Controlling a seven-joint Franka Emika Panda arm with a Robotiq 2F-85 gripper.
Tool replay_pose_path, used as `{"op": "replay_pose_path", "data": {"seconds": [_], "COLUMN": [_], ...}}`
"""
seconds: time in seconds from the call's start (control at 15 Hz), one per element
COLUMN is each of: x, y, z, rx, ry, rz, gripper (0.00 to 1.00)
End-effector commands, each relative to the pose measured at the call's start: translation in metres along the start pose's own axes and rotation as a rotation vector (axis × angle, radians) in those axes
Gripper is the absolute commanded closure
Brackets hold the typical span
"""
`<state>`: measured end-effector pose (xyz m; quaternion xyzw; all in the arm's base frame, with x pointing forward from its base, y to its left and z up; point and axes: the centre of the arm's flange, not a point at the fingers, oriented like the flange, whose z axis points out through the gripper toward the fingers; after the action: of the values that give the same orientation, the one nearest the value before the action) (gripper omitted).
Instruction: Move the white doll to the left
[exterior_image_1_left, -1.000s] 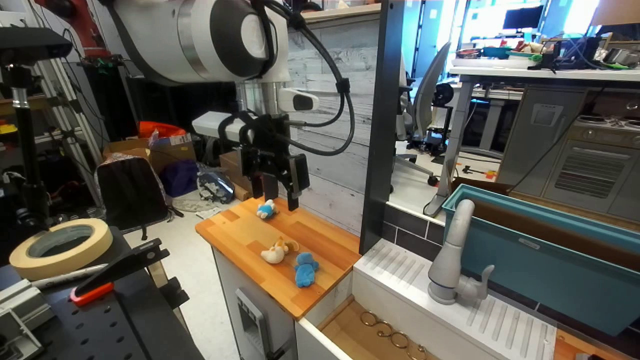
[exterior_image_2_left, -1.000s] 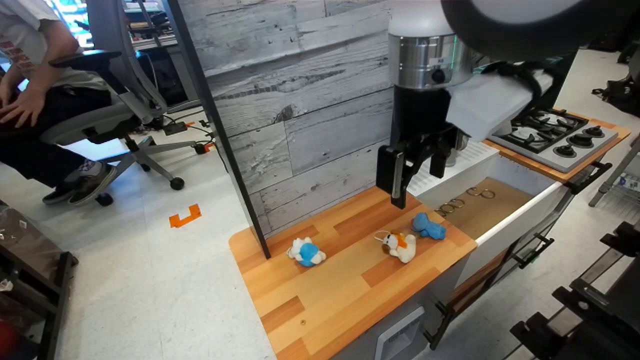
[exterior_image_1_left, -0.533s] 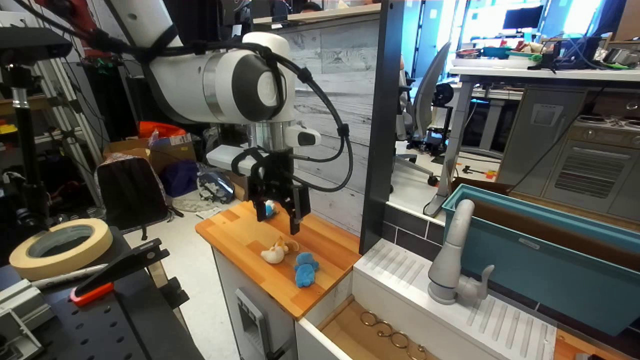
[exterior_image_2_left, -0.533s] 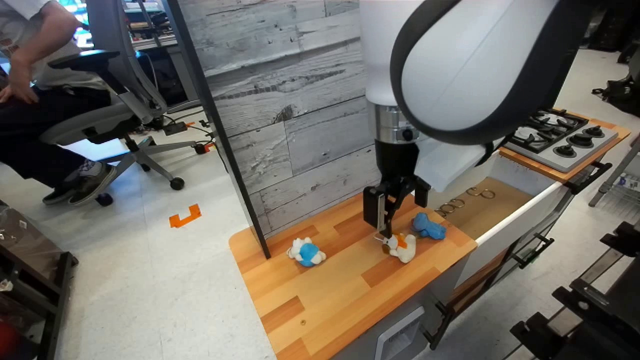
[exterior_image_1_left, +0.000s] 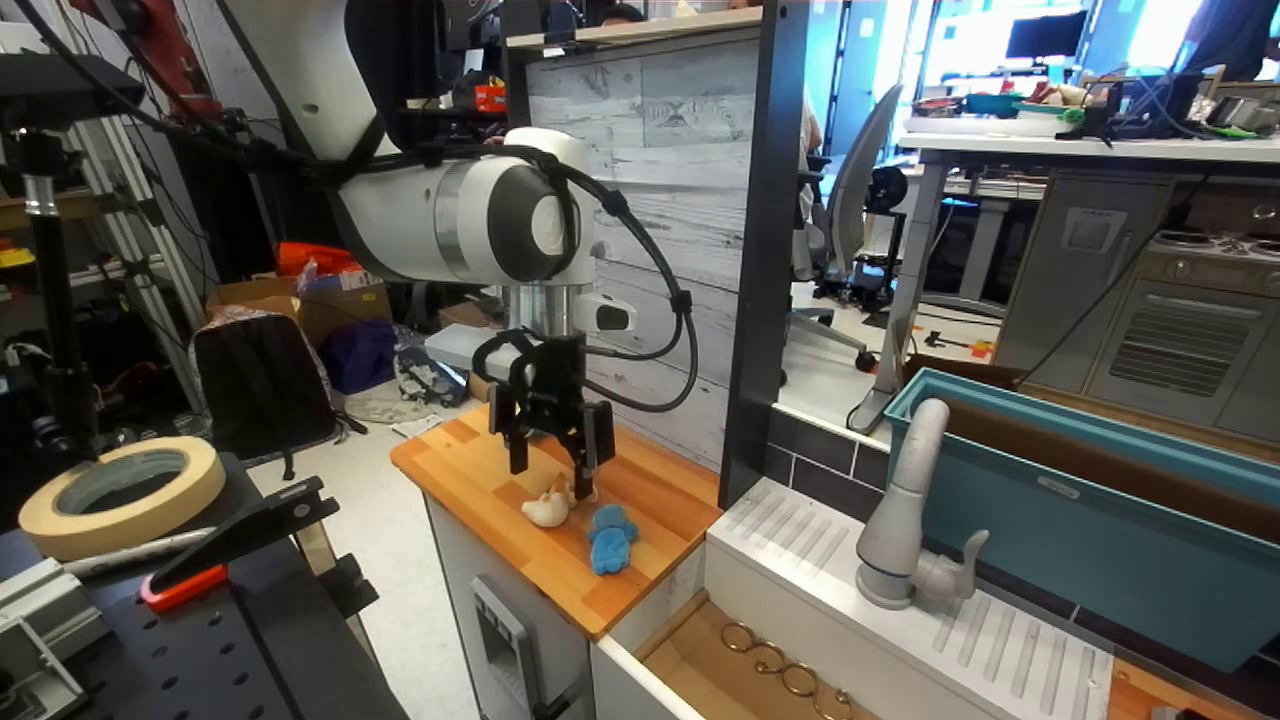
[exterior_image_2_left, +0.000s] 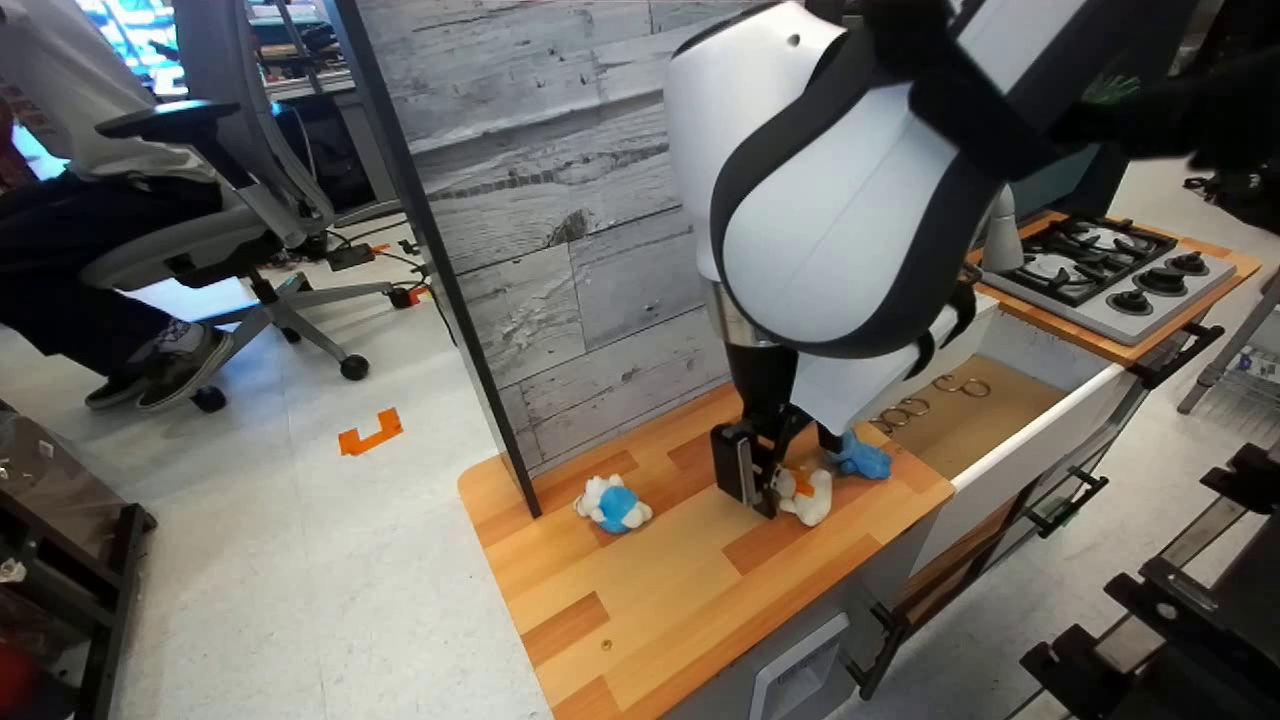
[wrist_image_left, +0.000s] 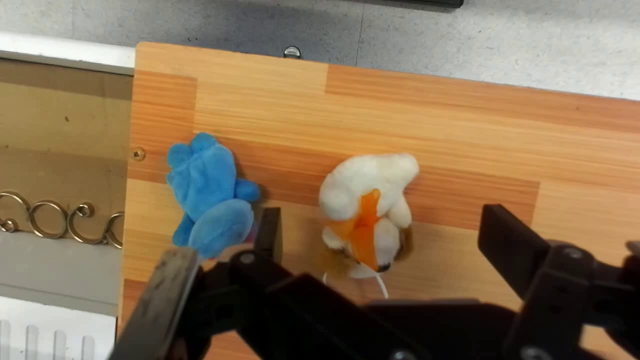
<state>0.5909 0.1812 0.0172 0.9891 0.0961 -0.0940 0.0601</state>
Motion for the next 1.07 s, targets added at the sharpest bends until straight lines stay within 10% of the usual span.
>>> {"op": "replay_pose_path", "data": {"seconds": [0.0,0.27,0.33,1.0], "x": [0.021,0.022,0.023,0.018], "y": [-0.003,-0.006,-0.007,-0.01], "z": [0.017,0.035,0.039,0.026], "rx": [-0.025,-0.044,-0.046,-0.051], "ry": [-0.056,-0.099,-0.096,-0.07], "rz": [0.022,0.015,0.01,-0.025], "gripper": [0.0,0.0,0.25,0.95]}}
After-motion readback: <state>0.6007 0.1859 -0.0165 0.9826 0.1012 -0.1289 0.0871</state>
